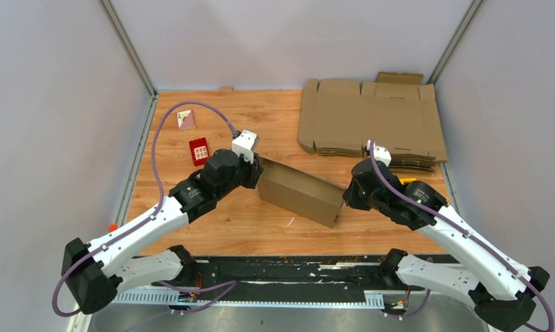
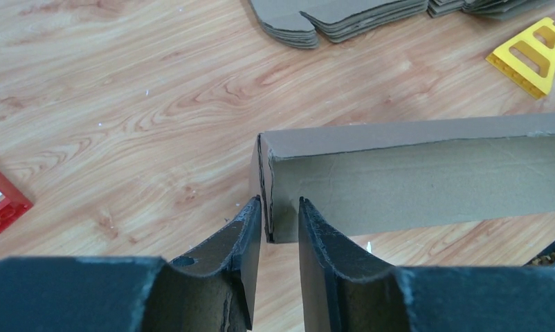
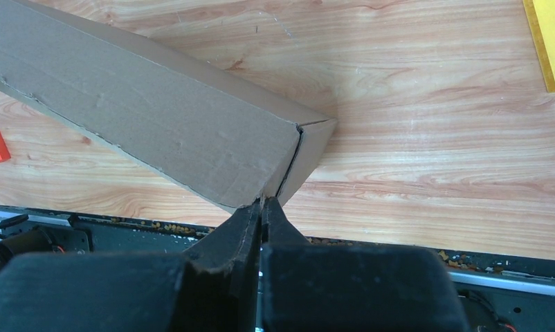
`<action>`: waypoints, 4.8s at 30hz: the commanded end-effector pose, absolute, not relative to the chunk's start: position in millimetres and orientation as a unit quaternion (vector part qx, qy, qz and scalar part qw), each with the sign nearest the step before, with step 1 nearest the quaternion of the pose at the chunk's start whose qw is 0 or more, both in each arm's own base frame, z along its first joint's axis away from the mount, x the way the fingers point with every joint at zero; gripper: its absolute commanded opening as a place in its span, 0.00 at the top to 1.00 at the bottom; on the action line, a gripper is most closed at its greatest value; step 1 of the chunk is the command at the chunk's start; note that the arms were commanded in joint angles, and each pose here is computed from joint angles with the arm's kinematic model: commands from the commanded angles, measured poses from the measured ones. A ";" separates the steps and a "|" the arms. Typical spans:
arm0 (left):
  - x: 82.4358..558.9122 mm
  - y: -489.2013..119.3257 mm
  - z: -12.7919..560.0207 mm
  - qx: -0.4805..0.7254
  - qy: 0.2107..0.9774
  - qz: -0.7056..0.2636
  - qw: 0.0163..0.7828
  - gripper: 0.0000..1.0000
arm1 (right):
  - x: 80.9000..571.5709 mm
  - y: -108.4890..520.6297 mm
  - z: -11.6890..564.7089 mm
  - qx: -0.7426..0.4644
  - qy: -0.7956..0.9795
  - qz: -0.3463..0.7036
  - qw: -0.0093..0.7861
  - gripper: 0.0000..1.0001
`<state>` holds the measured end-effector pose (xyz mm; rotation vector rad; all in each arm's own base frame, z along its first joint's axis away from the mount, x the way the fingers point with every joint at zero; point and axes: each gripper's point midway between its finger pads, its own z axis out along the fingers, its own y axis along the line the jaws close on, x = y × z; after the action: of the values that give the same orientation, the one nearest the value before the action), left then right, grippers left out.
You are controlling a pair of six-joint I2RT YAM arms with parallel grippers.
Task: Fold the paper box
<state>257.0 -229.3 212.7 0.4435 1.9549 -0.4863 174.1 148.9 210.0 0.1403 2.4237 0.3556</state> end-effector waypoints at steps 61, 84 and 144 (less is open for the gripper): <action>257.4 -227.4 193.8 0.203 0.803 -0.192 0.527 1.00 | 168.3 144.5 262.4 -0.131 0.907 0.132 0.378 0.00; 255.1 -228.3 193.9 0.204 0.802 -0.198 0.526 1.00 | 191.7 173.1 264.9 -0.137 0.871 0.181 0.437 0.85; 259.8 -229.6 177.6 0.174 0.839 -0.180 0.483 1.00 | 170.0 181.2 178.2 -0.134 0.915 0.182 0.335 1.00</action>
<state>269.2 -234.6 205.8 0.4342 2.0014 -0.4333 183.9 185.8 205.2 -0.3208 2.2776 0.5045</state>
